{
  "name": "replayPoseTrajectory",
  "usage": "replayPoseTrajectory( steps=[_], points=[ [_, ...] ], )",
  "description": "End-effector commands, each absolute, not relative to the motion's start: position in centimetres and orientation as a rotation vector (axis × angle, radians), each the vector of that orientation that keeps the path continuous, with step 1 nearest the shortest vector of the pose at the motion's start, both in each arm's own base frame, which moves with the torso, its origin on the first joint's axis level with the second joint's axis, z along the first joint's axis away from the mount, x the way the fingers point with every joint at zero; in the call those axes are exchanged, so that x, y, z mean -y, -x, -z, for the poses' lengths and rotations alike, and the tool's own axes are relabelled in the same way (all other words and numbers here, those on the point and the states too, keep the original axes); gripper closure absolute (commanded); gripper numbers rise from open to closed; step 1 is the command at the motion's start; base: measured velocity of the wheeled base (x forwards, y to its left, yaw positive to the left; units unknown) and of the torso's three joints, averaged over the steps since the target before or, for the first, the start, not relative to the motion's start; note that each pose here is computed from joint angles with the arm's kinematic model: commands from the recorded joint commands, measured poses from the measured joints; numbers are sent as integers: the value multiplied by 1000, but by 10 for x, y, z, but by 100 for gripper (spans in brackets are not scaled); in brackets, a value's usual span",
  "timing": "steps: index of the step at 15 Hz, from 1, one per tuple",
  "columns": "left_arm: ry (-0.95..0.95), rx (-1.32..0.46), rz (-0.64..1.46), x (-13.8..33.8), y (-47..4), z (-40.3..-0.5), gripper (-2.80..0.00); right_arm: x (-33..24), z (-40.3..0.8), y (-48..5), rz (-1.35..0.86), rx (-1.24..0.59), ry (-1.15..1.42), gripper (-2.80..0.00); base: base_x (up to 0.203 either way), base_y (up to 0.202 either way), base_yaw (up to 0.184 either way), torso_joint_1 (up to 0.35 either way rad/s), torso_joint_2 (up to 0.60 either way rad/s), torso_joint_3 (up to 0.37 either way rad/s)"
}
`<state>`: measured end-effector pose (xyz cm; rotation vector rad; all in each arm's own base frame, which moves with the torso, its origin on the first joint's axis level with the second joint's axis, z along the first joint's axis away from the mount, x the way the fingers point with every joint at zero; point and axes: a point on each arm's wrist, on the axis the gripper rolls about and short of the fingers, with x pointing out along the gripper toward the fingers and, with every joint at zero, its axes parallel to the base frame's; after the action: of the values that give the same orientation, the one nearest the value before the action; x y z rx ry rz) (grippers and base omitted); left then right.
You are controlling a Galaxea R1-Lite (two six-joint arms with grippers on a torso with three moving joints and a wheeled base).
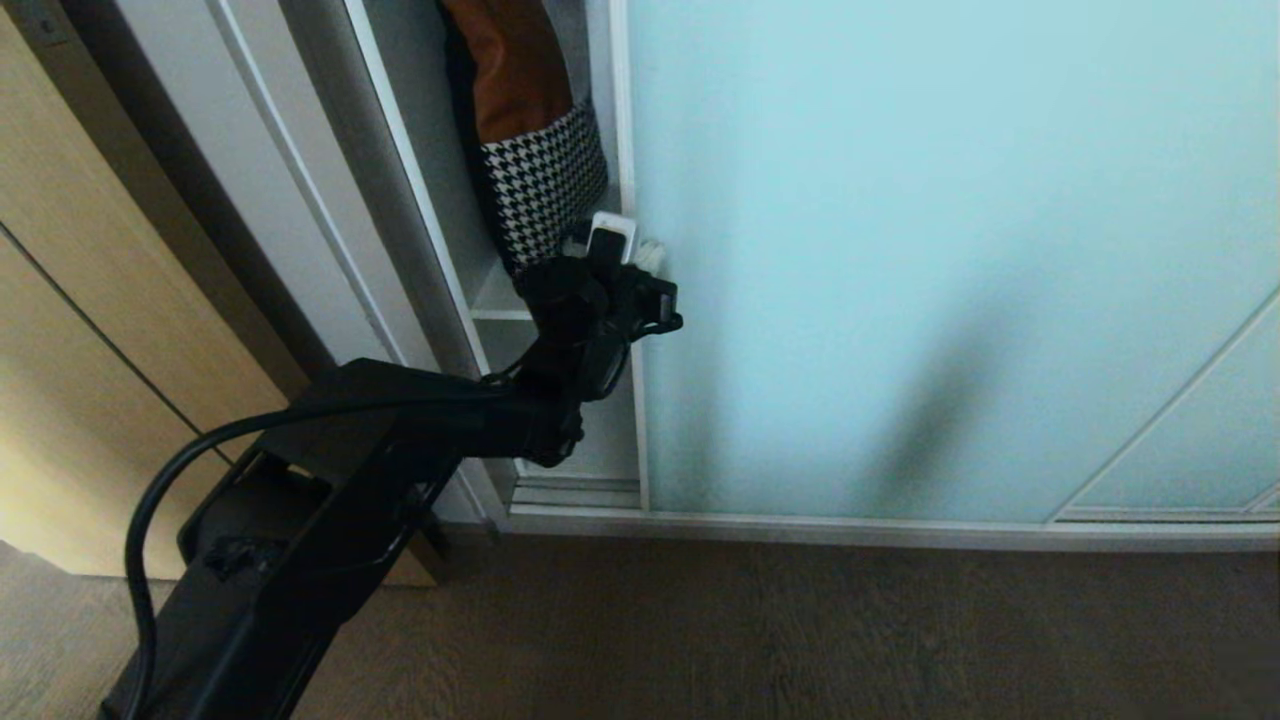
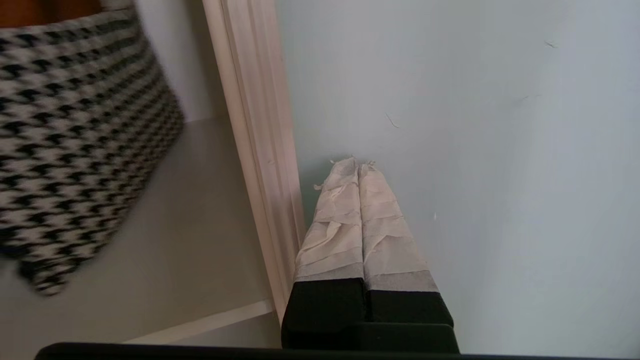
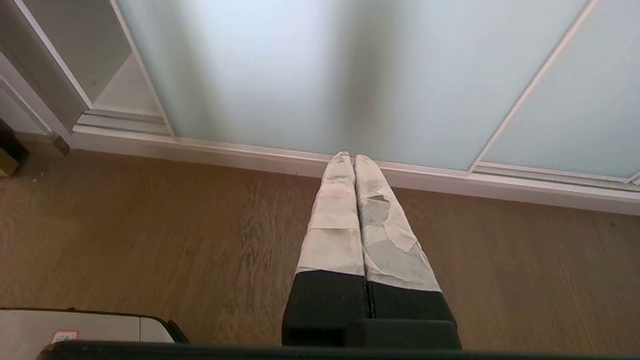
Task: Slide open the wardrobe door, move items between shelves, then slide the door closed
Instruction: Close the door
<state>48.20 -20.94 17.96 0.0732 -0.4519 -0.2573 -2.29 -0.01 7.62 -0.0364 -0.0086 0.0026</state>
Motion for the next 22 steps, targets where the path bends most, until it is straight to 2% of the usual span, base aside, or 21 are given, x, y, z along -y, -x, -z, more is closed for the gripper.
replayPoseTrajectory(
  steps=[1,4,9,13,22],
  points=[
    [-56,519,225,201,-477,-200,0,0,-76,23,-3,9,37,0,0,0,0,0,0,0],
    [-49,625,186,195,-465,-227,0,0,-76,23,-3,9,37,0,0,0,0,0,0,0],
    [-41,660,137,185,-450,-259,0,0,-76,23,-3,9,37,0,0,0,0,0,0,0],
    [-39,666,128,181,-442,-271,0,0,-76,23,-3,9,37,0,0,0,0,0,0,0],
    [-75,654,26,126,-436,-292,0,0,-76,23,-3,9,37,0,0,0,0,0,0,0]
  ],
)
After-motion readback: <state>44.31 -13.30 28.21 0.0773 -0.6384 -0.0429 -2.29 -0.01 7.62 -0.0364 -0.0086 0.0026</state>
